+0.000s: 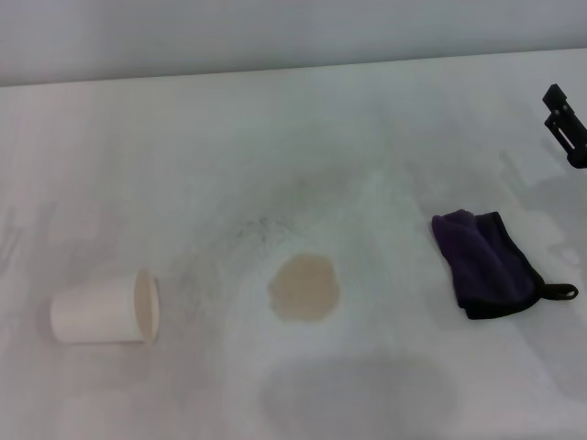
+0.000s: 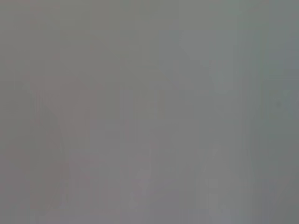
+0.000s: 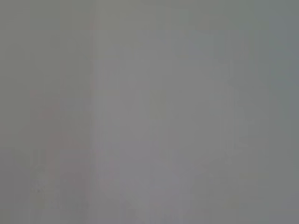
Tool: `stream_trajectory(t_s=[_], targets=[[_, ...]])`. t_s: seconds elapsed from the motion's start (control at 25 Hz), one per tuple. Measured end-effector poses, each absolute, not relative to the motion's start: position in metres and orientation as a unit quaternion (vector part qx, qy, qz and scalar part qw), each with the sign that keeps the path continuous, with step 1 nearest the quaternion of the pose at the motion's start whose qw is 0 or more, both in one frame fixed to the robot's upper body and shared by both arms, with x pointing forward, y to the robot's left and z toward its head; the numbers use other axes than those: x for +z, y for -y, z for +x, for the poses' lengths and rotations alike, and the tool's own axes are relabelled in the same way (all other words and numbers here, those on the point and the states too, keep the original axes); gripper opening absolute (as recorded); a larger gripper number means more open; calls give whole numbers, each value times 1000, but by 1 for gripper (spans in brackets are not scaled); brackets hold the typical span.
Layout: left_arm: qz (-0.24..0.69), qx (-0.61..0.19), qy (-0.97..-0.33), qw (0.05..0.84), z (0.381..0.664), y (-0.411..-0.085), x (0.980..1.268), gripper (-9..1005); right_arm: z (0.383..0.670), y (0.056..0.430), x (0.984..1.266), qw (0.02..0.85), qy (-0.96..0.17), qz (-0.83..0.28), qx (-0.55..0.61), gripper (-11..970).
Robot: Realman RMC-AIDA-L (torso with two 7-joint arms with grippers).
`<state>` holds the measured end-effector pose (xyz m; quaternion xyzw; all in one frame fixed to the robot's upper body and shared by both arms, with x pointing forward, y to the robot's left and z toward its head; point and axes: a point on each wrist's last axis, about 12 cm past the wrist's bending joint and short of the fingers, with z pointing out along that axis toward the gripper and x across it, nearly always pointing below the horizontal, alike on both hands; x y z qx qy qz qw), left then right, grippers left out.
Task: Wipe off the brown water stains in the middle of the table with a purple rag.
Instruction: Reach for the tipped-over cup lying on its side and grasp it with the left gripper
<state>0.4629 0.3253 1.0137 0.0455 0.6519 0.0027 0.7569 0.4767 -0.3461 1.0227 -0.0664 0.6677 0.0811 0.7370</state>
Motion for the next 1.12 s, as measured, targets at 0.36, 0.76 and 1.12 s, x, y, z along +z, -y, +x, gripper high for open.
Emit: stream_trajectory(t_s=[0.36, 0.76, 1.12], targets=[[46, 3, -652, 757, 463, -325, 1014, 892, 475, 346, 1021, 734, -672, -61, 81, 725], [47, 2, -653, 756, 466, -325, 1014, 893, 471, 347, 1018, 731, -676, -50, 81, 725], [47, 2, -652, 756, 464, -325, 1014, 893, 473, 346, 1019, 731, -675, -55, 83, 725]])
